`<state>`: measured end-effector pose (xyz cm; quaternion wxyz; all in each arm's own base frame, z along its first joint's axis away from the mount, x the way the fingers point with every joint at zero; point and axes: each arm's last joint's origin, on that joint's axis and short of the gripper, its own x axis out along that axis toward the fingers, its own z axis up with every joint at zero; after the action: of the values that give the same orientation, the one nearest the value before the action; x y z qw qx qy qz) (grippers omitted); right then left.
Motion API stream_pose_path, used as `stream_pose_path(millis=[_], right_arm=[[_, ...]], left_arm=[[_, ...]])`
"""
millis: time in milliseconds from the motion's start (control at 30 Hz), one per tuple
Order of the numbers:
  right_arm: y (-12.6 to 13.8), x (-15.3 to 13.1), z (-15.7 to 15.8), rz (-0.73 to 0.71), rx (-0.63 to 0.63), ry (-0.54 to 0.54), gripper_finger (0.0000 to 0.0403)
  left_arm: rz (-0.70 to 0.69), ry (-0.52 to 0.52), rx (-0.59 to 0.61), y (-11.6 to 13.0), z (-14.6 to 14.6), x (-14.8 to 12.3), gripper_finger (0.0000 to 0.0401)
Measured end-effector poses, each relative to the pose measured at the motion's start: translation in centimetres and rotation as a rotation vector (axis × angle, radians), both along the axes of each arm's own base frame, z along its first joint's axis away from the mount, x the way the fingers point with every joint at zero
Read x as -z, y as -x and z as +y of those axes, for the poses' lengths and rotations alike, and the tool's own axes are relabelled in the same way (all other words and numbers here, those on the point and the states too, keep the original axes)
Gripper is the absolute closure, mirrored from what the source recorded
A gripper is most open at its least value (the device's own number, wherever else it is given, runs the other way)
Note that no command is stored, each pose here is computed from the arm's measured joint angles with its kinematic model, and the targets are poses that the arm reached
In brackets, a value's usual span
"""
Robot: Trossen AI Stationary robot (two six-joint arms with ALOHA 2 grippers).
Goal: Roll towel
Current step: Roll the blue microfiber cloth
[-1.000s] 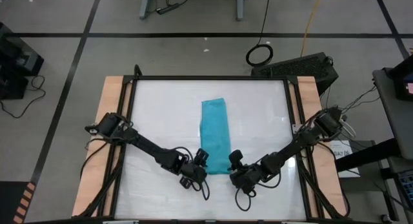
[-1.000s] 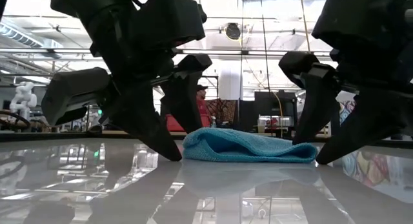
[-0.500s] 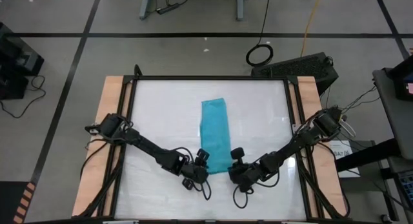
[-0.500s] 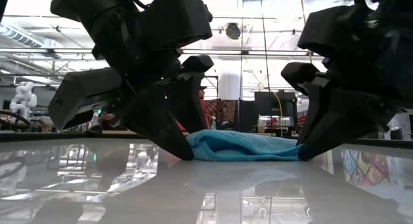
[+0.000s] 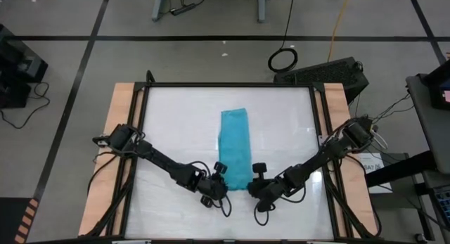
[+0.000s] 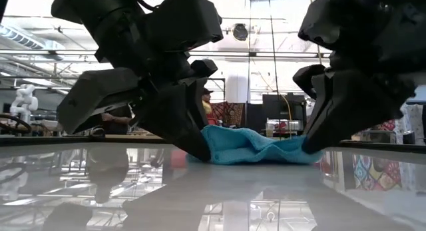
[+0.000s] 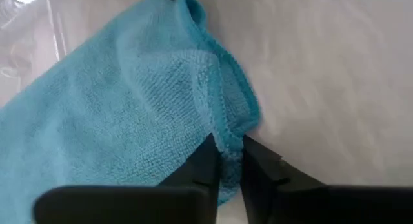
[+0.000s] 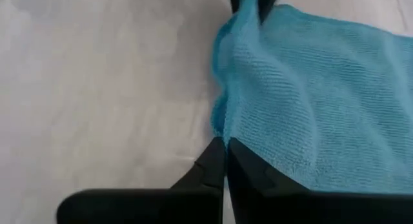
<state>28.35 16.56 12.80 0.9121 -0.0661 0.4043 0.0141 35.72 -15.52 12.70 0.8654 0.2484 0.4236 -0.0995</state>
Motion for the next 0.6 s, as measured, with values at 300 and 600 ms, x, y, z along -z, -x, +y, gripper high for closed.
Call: stream_pose_path(millis=[300,600], right_arm=[[1.1,-3.3,0.4,-0.044,0.034,-0.156,0.0402],[1.3,-3.7,0.2,0.011,0.093,-0.286,0.0403]], left_arm=[[0.018,0.101,-0.014,0.2,-0.6,0.0,0.0392],[0.006,0.204,-0.058,0.3,-1.4,-0.2,0.0392]])
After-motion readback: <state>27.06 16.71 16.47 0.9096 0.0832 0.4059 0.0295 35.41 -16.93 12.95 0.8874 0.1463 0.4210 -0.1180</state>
